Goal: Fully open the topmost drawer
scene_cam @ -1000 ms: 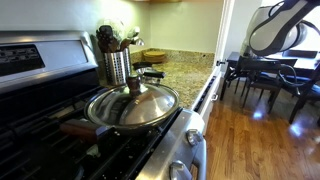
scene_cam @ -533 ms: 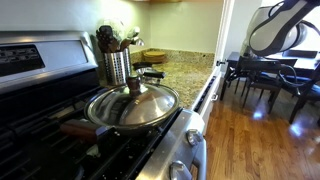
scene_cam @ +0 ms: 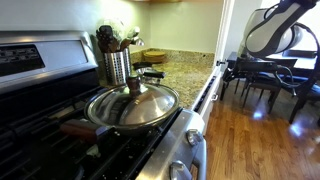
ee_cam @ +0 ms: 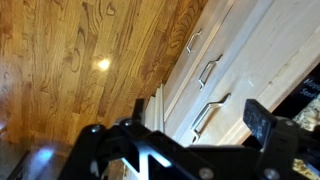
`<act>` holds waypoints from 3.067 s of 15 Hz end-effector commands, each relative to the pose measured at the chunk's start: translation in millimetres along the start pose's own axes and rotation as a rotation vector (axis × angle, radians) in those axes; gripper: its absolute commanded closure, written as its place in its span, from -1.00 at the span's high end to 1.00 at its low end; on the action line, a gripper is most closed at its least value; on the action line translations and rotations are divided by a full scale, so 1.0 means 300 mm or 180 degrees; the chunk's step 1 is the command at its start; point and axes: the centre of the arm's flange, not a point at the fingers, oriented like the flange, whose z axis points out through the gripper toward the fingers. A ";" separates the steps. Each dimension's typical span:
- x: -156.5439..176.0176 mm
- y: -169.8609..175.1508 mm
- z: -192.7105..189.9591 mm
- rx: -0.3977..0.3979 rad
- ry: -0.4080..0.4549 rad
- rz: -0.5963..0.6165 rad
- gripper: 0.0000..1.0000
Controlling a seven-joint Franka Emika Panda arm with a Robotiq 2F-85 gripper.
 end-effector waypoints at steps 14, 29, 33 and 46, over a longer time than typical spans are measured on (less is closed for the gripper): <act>0.164 -0.072 0.191 0.0311 0.0034 0.0748 1.00; 0.219 -0.149 0.286 0.0521 -0.0012 0.1024 1.00; 0.214 -0.136 0.328 0.0466 -0.0083 0.1056 1.00; 0.157 -0.092 0.281 0.0431 -0.0060 0.0914 -0.93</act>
